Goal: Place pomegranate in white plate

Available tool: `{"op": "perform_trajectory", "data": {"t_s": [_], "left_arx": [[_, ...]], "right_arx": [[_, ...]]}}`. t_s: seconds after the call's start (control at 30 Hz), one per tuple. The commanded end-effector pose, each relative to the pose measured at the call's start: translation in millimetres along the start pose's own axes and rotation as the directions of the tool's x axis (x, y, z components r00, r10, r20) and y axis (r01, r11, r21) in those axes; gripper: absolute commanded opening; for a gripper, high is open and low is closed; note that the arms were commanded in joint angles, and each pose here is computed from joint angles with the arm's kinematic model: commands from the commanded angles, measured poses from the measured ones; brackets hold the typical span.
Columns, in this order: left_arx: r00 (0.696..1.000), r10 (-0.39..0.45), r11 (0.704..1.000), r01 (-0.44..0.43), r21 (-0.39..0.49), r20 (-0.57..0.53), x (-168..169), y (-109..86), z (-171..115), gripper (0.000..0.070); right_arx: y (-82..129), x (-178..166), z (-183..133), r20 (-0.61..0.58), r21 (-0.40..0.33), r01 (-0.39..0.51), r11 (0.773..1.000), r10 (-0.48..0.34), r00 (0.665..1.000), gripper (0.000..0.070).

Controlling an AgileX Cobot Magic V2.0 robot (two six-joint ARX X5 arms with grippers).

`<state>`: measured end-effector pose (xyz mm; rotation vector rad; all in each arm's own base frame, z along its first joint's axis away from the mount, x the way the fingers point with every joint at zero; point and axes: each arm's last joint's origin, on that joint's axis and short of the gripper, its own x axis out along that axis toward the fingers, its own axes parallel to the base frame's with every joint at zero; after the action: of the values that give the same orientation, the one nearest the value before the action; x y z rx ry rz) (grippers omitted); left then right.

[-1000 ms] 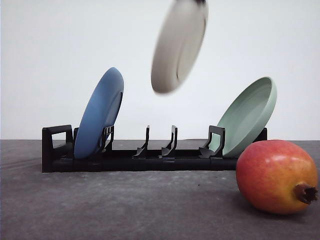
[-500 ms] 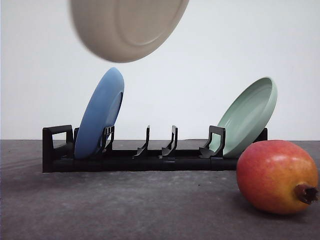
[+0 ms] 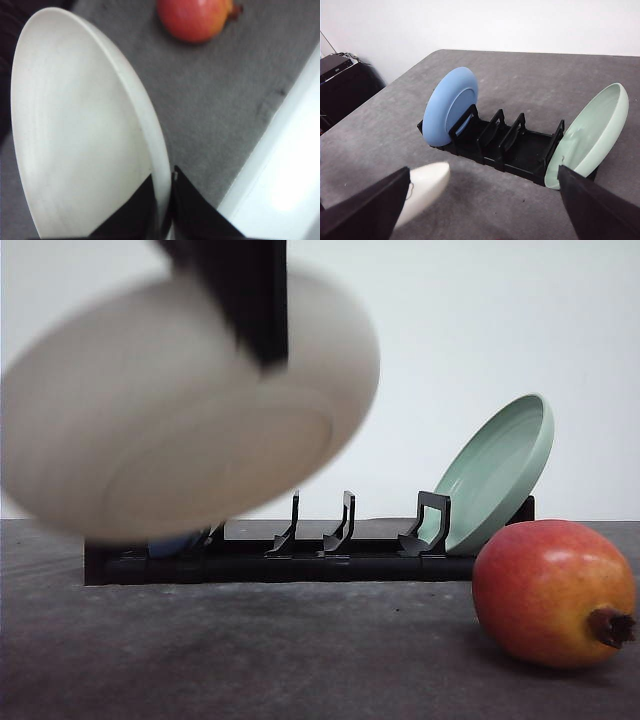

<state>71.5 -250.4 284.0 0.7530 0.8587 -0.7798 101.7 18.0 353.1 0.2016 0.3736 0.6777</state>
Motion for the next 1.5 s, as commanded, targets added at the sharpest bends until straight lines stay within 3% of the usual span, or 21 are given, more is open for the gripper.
{"op": "perform_trajectory", "data": {"t_s": [0.0,0.2,0.43,0.57,0.6,0.67,0.87,0.93,1.13,1.3,1.47], "left_arx": [[1.000,0.015,1.000,-0.016,-0.006,-0.013,13.7,-11.8,-1.4,0.0000],[0.990,0.118,0.992,-0.115,0.046,-0.073,55.4,-32.1,-9.4,0.0000],[0.984,0.133,0.990,-0.126,0.062,-0.120,92.2,-49.8,-7.1,0.0000],[0.981,0.138,0.989,-0.129,0.071,-0.137,97.3,-51.7,-7.7,0.0002],[0.981,0.138,0.989,-0.129,0.071,-0.137,97.2,-51.7,-7.7,0.0018],[0.982,0.137,0.989,-0.130,0.064,-0.133,95.6,-50.7,-6.9,0.0116],[0.985,0.135,0.991,-0.135,0.009,-0.107,86.7,-46.3,-4.8,0.0499],[0.987,0.131,0.991,-0.133,-0.013,-0.091,81.5,-44.3,-4.0,0.0588],[0.994,0.110,0.989,-0.110,-0.095,-0.010,51.0,-32.1,-2.8,0.0607],[0.992,0.085,0.983,-0.068,-0.174,0.097,8.1,-13.4,-8.5,0.0603],[0.979,0.068,0.978,-0.028,-0.208,0.192,-36.9,9.0,-26.3,0.0601]], "right_arx": [[1.7,-1.7,4.3,0.013,-0.008,-0.001,1.000,0.001,1.000,0.0602],[1.7,-1.7,4.3,0.013,-0.008,-0.001,1.000,0.001,1.000,0.0602],[1.7,-1.7,3.9,0.010,-0.005,0.000,1.000,0.000,1.000,0.0602],[1.6,-1.7,2.5,-0.002,0.005,0.000,1.000,0.000,1.000,0.0602],[1.5,-1.7,2.1,-0.005,0.008,0.001,1.000,-0.001,1.000,0.0602],[1.5,-1.7,1.6,-0.009,0.011,0.001,1.000,-0.001,1.000,0.0602],[1.5,-1.7,0.8,-0.016,0.017,0.001,1.000,-0.001,1.000,0.0602],[1.5,-1.7,0.7,-0.017,0.019,0.001,1.000,-0.001,1.000,0.0602],[1.5,-1.7,0.6,-0.018,0.050,0.002,0.999,-0.001,1.000,0.0602],[0.9,0.4,-1.3,-0.045,0.142,-0.027,0.989,0.034,0.998,0.0602],[-4.2,10.2,-10.5,-0.169,0.242,-0.031,0.970,0.074,0.983,0.0602]]}}
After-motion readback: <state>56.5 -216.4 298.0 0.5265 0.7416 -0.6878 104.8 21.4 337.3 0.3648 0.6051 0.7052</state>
